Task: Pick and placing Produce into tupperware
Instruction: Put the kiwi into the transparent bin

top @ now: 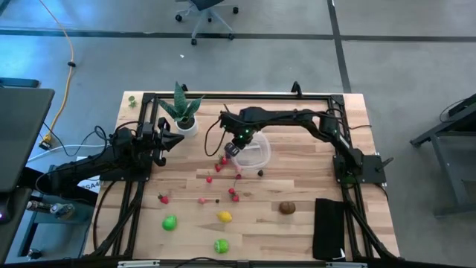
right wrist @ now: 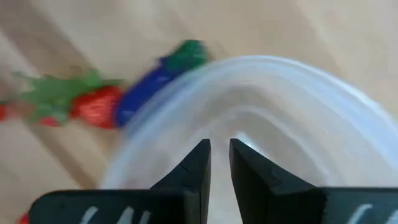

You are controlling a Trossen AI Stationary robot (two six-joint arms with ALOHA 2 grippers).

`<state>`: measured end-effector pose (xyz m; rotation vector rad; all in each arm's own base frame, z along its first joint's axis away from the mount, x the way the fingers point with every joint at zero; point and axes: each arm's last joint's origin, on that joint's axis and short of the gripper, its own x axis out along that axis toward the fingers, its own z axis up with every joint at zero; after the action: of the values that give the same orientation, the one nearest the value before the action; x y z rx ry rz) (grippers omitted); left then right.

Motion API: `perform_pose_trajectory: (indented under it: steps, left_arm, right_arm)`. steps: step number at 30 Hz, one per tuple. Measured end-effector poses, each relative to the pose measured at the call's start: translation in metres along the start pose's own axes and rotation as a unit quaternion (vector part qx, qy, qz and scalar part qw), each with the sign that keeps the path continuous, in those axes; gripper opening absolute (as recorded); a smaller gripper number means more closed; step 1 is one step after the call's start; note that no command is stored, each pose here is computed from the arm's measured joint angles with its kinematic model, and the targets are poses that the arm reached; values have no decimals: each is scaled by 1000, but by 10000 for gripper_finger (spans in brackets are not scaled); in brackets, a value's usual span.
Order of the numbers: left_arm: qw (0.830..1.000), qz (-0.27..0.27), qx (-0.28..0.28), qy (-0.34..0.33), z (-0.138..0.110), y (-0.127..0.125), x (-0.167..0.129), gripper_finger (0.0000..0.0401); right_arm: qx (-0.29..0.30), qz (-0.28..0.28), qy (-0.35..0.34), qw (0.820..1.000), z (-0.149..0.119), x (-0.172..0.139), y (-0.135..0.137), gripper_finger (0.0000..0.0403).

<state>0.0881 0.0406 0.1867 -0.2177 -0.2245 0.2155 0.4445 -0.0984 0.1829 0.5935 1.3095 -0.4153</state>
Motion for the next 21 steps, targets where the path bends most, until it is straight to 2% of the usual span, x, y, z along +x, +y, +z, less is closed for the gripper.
perform_pose_trajectory:
  steps: [6,9,14,21]
  left_arm:
    - [1000,0,0,0,0,0,0,3]
    - [1000,0,1,0,0,0,0,3]
    - [1000,1,2,2,0,0,0,3]
    - [1000,1,16,3,-1,0,0,3]
  right_arm:
    - [-17,-40,18,999,-6,0,-2,51]
    - [-40,-64,30,997,-14,-10,0,51]
    - [-59,-112,-6,992,-33,-68,5,51]
    - [7,-112,-92,989,-78,-161,-9,51]
